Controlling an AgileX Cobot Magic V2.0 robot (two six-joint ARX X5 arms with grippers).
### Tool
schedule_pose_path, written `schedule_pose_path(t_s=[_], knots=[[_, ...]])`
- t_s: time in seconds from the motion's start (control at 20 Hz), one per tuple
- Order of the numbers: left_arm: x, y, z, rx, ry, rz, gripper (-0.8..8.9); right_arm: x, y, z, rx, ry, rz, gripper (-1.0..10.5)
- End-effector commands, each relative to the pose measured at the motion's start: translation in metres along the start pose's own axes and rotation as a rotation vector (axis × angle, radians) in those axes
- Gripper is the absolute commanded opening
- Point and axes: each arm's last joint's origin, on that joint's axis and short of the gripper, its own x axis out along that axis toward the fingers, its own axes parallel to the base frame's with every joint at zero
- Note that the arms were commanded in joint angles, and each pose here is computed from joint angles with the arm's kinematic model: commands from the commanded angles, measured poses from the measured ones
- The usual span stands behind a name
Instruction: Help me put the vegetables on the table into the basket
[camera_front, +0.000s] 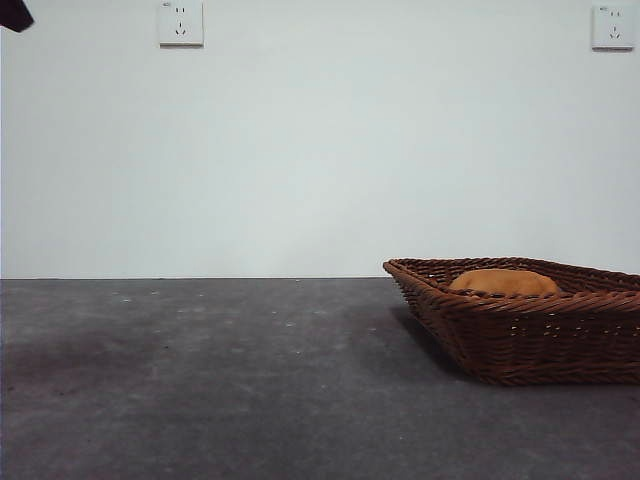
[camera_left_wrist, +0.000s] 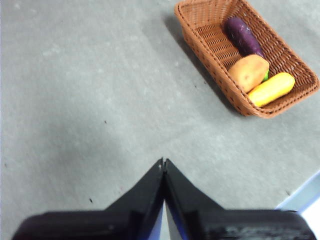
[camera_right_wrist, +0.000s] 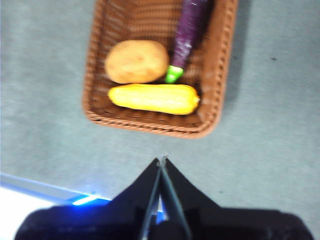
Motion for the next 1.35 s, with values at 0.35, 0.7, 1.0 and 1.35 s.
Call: schedule_pose_path(t_s=[0.35,0.7,1.0,1.35], knots=[[-0.031,0.007,0.023,0.063,-0.395,0.364,-0.04,0.007,-0.005,0.026,-0.044,-0.162,-0.053,0.0],[-0.069,0.032,-0.005,0.129,-0.617,0.617,-0.04,0.003,-0.005,0.042,-0.089,-0.331,-0.064,0.0],[-0.018,0.054,-0.073,0.145,-0.81,0.624,-0.03,0.002,-0.005,0.045,-0.097,-0.36,-0.066,0.0],[0.041,0.08,-0.137,-0.004,-0.695,0.597,-0.03,0.002,-0.005,0.045,-0.097,-0.359,-0.066,0.0]])
